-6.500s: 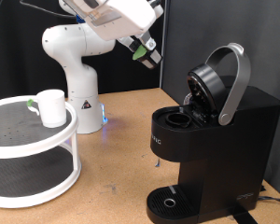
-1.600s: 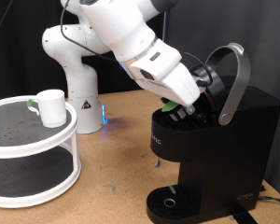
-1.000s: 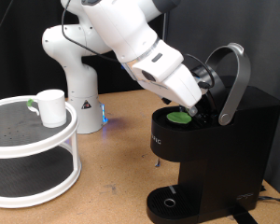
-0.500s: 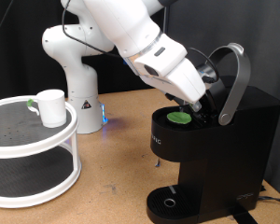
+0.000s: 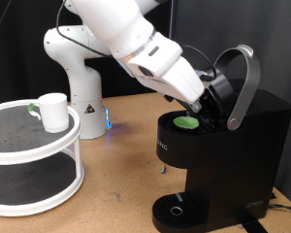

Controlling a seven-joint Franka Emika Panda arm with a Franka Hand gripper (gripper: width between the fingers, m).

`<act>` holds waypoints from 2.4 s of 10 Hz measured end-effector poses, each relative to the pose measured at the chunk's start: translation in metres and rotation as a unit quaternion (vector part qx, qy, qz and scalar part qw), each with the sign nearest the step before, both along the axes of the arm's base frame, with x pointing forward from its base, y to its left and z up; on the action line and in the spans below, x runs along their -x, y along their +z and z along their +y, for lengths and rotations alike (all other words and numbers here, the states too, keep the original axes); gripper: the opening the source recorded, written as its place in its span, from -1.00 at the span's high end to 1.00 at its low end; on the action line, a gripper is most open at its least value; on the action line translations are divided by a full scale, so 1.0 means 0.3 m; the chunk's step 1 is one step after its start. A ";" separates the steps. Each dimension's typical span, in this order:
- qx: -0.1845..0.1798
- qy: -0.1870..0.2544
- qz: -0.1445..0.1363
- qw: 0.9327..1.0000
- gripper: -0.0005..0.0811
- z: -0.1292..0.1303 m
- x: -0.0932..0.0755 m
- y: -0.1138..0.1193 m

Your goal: Make a cup of coffee with the keurig machine

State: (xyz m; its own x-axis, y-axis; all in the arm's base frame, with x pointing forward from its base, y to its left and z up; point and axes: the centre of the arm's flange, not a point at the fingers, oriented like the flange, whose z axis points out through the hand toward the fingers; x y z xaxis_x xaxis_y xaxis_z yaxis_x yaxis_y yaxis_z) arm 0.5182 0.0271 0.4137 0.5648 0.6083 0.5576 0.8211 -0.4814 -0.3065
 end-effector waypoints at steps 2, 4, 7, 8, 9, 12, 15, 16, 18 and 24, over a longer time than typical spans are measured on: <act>-0.014 -0.005 -0.013 1.000 -0.98 -0.044 0.012 0.030; -0.015 -0.010 -0.018 1.000 -0.98 -0.069 0.030 0.048; -0.022 -0.023 -0.008 0.999 -0.98 -0.072 0.029 0.043; -0.034 -0.041 -0.009 0.999 -0.98 -0.081 0.027 0.053; -0.049 -0.057 -0.014 0.997 -0.98 -0.095 0.025 0.070; -0.063 -0.059 -0.026 0.996 -0.98 -0.141 0.057 0.148; -0.045 -0.043 -0.030 0.998 -0.98 -0.170 0.092 0.200; -0.044 -0.042 -0.030 0.998 -0.98 -0.182 0.102 0.216; -0.044 -0.042 -0.031 0.998 -0.98 -0.192 0.113 0.226; -0.043 -0.147 0.017 0.988 -0.98 -0.163 0.105 0.207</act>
